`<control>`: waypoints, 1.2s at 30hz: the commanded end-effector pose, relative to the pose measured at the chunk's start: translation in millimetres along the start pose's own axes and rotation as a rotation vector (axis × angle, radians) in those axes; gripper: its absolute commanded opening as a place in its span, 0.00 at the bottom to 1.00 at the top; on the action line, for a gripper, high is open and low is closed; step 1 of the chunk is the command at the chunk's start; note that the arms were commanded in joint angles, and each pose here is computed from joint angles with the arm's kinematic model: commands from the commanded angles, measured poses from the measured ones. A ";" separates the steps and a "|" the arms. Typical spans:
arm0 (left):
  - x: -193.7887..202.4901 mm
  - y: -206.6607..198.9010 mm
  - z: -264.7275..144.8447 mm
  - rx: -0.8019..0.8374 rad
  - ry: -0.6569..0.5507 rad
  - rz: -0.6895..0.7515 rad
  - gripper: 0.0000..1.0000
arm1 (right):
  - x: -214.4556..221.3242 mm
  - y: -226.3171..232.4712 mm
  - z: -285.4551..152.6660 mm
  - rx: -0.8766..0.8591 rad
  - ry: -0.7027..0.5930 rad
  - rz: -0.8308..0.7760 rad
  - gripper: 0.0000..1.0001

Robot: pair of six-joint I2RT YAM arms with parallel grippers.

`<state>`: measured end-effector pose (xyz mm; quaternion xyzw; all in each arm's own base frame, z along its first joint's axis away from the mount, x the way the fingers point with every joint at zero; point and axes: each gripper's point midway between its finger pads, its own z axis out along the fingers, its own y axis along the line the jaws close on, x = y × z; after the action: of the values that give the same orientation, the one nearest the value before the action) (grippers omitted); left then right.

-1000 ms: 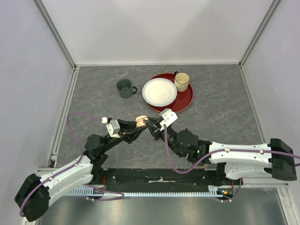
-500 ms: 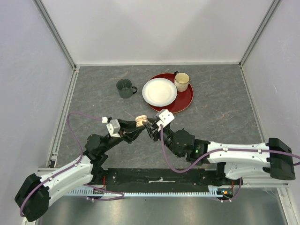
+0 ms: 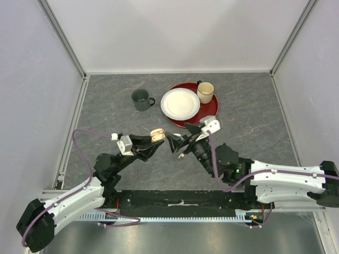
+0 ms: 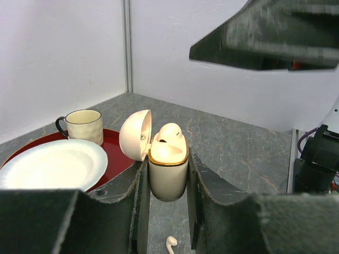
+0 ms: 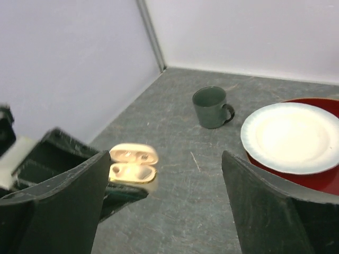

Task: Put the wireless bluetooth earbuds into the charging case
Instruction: Place the earbud in the charging case, then pick up the earbud from the center of the board.

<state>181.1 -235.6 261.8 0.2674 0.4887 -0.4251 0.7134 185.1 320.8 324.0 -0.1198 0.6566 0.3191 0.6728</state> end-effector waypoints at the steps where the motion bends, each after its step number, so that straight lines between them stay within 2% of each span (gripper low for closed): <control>1: -10.5 4.8 -4.4 -0.026 -0.057 0.050 0.02 | -37.8 -35.9 -4.3 0.195 -0.059 0.167 0.94; 3: -10.9 4.3 -7.8 -0.026 -0.066 0.065 0.02 | -30.3 -61.8 -3.5 0.305 -0.004 0.146 0.97; 4: -12.1 4.7 -9.1 -0.029 -0.072 0.072 0.02 | -23.7 -68.1 -1.4 0.352 0.007 0.222 0.98; 5: -13.2 4.7 -10.0 -0.030 -0.076 0.082 0.02 | -19.1 -86.9 0.8 0.419 0.024 0.232 0.98; 8: -18.5 3.9 -14.1 -0.032 -0.093 0.104 0.02 | 16.6 -125.8 0.4 0.558 0.154 0.302 0.98; 9: -20.2 3.7 -15.4 -0.033 -0.097 0.110 0.02 | 38.1 -129.1 -3.9 0.561 0.243 0.307 0.98; 11: -24.6 4.4 -18.5 -0.042 -0.105 0.125 0.02 | 69.3 -140.8 -7.5 0.624 0.319 0.355 0.98; 15: -27.0 5.8 -24.7 -0.059 -0.107 0.139 0.02 | 125.4 -143.1 -15.2 0.742 0.430 0.502 0.88; 19: -28.4 9.2 -30.8 -0.087 -0.114 0.150 0.02 | 177.7 -128.1 -15.5 0.789 0.579 0.610 0.86; 30: -31.4 12.3 -39.0 -0.118 -0.126 0.163 0.02 | 214.0 -96.6 -3.5 0.833 0.707 0.831 0.68; 36: -32.2 12.7 -41.1 -0.123 -0.126 0.170 0.02 | 228.0 -92.0 -8.7 0.876 0.745 0.899 0.62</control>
<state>164.2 -191.2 275.0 0.2386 0.4475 -0.3710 0.7780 218.8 293.9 75.0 0.3017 0.9064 0.1892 0.2272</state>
